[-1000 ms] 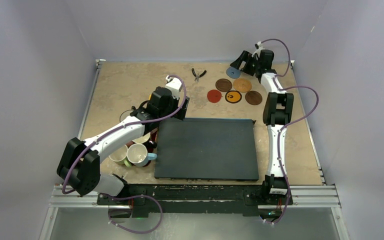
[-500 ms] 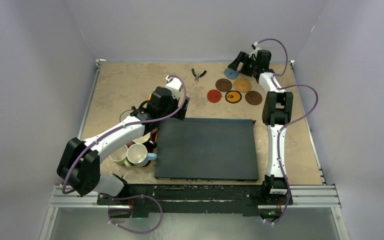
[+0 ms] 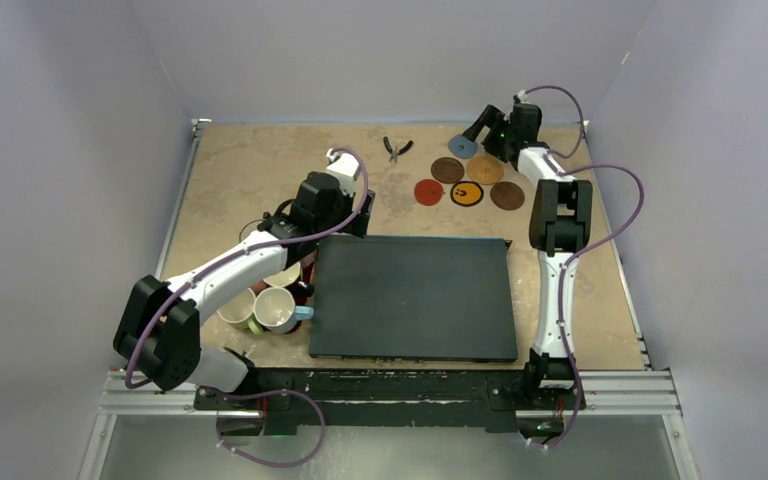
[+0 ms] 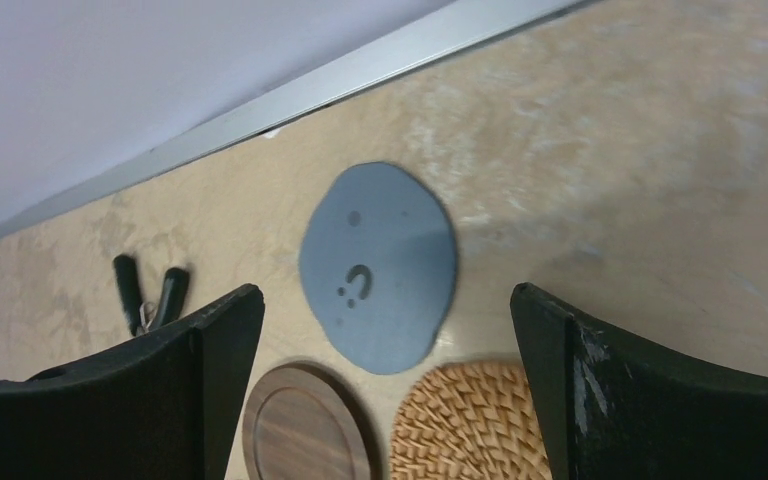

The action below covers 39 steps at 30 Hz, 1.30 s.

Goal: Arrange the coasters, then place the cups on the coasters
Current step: Move the coaster to the corner of the board, then pick up the cup from the tray.

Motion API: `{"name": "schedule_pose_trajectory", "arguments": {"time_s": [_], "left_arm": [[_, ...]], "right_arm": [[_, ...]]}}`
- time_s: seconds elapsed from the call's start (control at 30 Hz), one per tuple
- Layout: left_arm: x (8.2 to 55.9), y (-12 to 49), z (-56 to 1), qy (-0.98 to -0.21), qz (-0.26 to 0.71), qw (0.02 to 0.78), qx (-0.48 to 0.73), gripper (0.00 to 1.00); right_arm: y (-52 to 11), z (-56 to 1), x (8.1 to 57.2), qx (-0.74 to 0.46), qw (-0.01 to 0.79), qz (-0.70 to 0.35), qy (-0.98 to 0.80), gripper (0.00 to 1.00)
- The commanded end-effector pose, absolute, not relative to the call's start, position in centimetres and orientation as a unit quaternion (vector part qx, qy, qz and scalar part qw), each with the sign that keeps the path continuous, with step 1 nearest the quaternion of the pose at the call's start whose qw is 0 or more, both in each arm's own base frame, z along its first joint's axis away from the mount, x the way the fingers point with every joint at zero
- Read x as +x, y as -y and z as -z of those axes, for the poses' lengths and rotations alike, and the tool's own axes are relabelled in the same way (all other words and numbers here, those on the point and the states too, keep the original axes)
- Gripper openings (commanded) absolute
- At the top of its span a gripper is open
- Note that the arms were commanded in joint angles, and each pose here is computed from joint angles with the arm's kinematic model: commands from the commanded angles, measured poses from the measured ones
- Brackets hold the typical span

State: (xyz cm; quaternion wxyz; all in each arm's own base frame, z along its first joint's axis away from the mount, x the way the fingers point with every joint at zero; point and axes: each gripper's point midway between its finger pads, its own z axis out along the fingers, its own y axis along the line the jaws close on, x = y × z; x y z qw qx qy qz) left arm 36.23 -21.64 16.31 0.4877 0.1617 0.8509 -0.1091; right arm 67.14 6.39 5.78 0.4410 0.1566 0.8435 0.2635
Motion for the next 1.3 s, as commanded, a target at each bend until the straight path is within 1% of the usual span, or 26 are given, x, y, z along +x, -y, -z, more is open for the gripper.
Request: {"name": "schedule_pose_trajectory", "arguments": {"time_s": [0.0,0.03,0.13,0.23,0.27,0.33,0.43,0.5,0.57,0.63,0.7,0.8,0.97,1.17,1.27], "left_arm": [[37.3,21.2,-19.6,-0.829,0.125,0.528,0.137,0.94],[37.3,21.0,-20.0,-0.826,0.126,0.533,0.133,0.94],[37.9,19.6,-21.3,-0.819,0.126,0.547,0.116,0.94],[39.1,17.2,-23.0,-0.814,0.151,0.557,0.061,0.96],[39.4,16.7,-23.5,-0.813,0.179,0.553,0.040,0.96],[39.7,15.2,-23.8,-0.816,0.203,0.542,0.005,0.95],[39.5,12.6,-23.0,-0.837,0.191,0.511,-0.042,0.93],[38.6,10.8,-23.2,-0.839,0.172,0.511,-0.074,0.93],[37.7,9.3,-23.1,-0.837,0.159,0.514,-0.099,0.93],[36.8,8.3,-22.7,-0.840,0.149,0.509,-0.118,0.92],[36.1,7.7,-21.7,-0.849,0.137,0.495,-0.124,0.92],[35.4,7.1,-20.1,-0.864,0.125,0.469,-0.133,0.91],[34.1,6.7,-17.2,-0.885,0.114,0.426,-0.148,0.81],[33.2,6.3,-15.3,-0.894,0.105,0.405,-0.161,0.71],[32.7,5.8,-14.9,-0.896,0.093,0.401,-0.168,0.68]], "right_arm": [[-1.9,-4.5,65.8,0.251,0.430,-0.187,-0.847,0.98],[-1.4,-4.9,65.5,0.256,0.434,-0.177,-0.846,0.98],[-0.6,-8.4,65.4,0.244,0.479,-0.166,-0.827,0.98],[-0.9,-12.2,64.4,0.219,0.517,-0.176,-0.809,0.98],[-0.9,-13.1,63.7,0.213,0.526,-0.176,-0.804,0.98],[-0.9,-15.7,62.6,0.195,0.549,-0.176,-0.793,0.98],[-0.8,-19.2,61.2,0.161,0.580,-0.161,-0.782,0.98],[-1.1,-21.3,59.8,0.138,0.592,-0.159,-0.778,0.98],[-1.8,-22.2,58.1,0.118,0.595,-0.168,-0.777,0.98],[-3.3,-22.7,56.3,0.092,0.579,-0.199,-0.785,0.97],[-4.9,-23.3,54.4,0.060,0.558,-0.230,-0.795,0.95],[-7.1,-24.6,51.3,0.031,0.547,-0.282,-0.787,0.92],[-8.3,-24.9,47.8,0.009,0.537,-0.304,-0.787,0.89],[-9.2,-24.0,45.3,0.000,0.512,-0.322,-0.796,0.82],[-9.3,-24.1,44.7,-0.001,0.508,-0.327,-0.797,0.80]]}}
